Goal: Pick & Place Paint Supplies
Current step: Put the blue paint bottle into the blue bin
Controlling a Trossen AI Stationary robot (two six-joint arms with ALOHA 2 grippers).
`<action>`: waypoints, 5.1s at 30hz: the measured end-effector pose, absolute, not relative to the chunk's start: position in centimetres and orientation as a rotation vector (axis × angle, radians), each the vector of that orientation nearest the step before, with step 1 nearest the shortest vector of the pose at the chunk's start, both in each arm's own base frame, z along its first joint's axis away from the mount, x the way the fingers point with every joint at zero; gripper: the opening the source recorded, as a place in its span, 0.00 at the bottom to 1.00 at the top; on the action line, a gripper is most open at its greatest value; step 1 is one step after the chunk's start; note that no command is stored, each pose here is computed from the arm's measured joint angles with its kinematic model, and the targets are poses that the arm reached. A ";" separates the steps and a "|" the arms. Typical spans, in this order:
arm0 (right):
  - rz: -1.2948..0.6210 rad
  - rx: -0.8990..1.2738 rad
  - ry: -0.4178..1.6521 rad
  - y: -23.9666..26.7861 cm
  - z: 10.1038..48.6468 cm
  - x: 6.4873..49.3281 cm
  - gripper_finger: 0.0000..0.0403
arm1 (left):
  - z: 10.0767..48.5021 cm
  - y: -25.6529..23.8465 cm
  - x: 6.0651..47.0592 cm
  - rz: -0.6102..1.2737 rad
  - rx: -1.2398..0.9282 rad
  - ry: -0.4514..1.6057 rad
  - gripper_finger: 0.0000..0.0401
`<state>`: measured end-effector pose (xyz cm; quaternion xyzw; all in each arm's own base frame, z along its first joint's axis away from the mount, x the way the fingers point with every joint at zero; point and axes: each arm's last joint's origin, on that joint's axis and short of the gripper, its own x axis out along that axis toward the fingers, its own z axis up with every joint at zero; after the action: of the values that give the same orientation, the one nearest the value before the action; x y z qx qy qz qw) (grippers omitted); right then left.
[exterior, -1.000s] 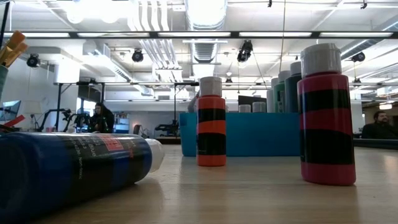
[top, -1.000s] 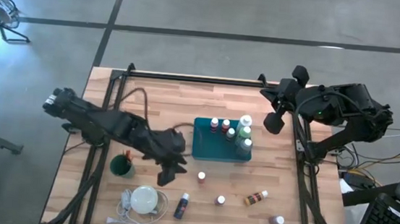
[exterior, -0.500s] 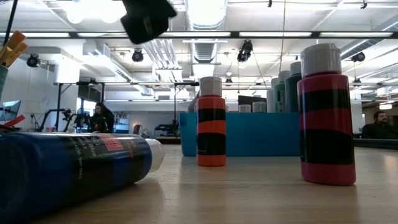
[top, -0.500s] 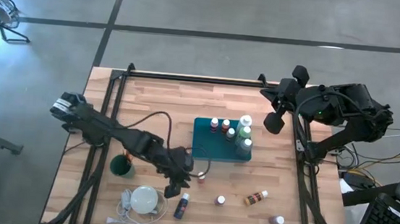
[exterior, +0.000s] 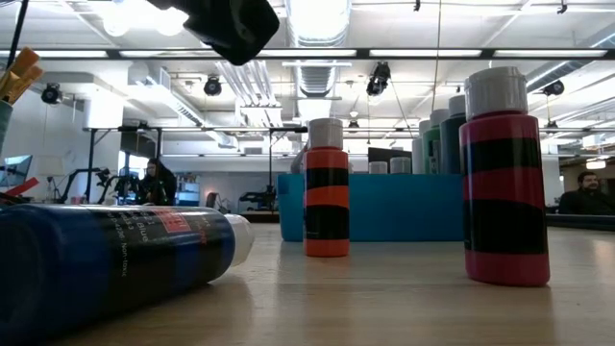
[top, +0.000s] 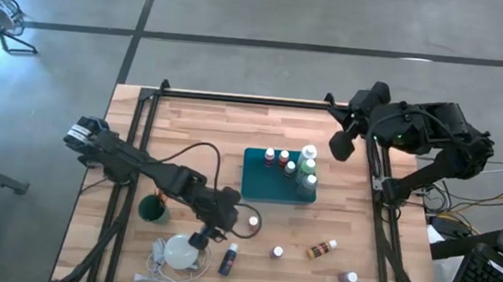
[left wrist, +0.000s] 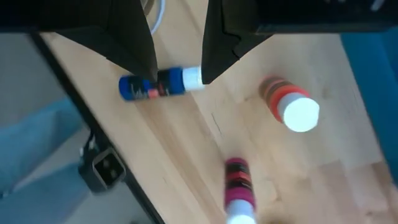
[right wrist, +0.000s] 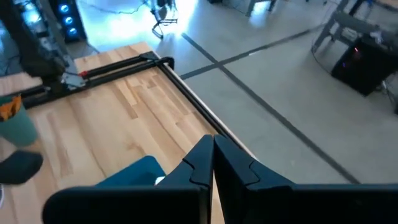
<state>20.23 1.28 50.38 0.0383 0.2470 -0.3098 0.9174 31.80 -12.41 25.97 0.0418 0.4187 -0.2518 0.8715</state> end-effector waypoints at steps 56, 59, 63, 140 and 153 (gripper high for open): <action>-0.695 0.101 0.581 -0.7 49.7 20.5 0.02 | 30.3 -15.3 37.8 -0.144 0.070 1.334 0.40; -0.695 0.098 0.588 -0.6 49.5 20.8 0.02 | 30.6 -15.0 37.1 -0.126 0.041 1.332 0.48; -0.697 0.101 0.587 -0.6 49.5 20.9 0.02 | 30.6 -14.5 35.7 -0.104 -0.007 1.341 0.61; -0.710 0.047 0.637 -2.1 49.3 20.9 0.02 | 19.5 -19.7 36.2 0.159 -0.752 1.323 0.72; -0.707 0.014 0.693 -2.1 48.0 21.6 0.02 | 18.7 -19.9 36.6 0.195 -0.834 1.325 0.72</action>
<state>21.56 -2.13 48.04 0.0066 0.3324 -0.3392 0.8800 36.60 -19.95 18.66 -0.3753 0.5960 0.0878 0.7045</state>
